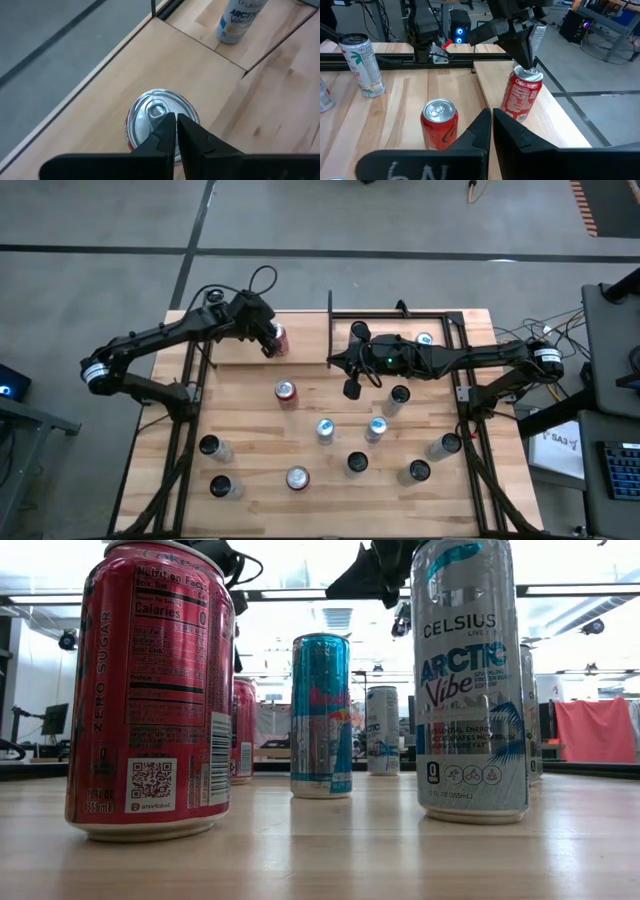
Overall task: Place canned beverage on shelf
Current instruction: Put the red and white soda can on the shelf
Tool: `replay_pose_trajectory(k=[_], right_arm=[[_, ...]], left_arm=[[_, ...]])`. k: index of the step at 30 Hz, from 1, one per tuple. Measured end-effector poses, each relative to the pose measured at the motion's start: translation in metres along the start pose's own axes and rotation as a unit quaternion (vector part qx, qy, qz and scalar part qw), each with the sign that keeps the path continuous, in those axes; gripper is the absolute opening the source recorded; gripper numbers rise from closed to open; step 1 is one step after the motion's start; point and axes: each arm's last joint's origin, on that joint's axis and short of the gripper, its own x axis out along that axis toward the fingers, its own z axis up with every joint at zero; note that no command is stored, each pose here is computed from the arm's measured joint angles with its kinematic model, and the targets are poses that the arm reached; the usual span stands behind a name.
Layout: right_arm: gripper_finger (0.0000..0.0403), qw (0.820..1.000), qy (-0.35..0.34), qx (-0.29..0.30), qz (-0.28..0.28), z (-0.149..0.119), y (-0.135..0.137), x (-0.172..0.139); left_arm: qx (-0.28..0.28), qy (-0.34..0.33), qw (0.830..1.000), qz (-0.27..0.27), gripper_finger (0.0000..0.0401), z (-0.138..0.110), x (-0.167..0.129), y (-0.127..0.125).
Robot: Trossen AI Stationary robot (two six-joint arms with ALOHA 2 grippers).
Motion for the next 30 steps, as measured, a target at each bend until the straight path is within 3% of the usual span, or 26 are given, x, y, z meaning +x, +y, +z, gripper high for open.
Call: replay_pose_trajectory(k=[9,17,24,30], right_arm=[[0.0009,0.999,-0.037,0.025,-0.002,0.007,-0.001,0.000],[0.0009,0.989,-0.142,0.036,-0.011,0.018,-0.001,0.016],[0.0009,0.992,-0.120,0.036,-0.028,0.021,-0.010,0.061],[0.0009,0.997,-0.054,0.032,-0.045,0.027,-0.026,0.103]], left_arm=[[0.092,-0.002,0.996,0.007,0.0000,0.000,-0.002,0.001],[0.109,0.001,0.994,0.032,0.0000,0.000,-0.002,0.003],[0.129,0.020,0.990,0.059,0.0000,-0.004,-0.004,0.005],[0.151,0.024,0.987,0.058,0.0000,-0.005,-0.004,0.005]])
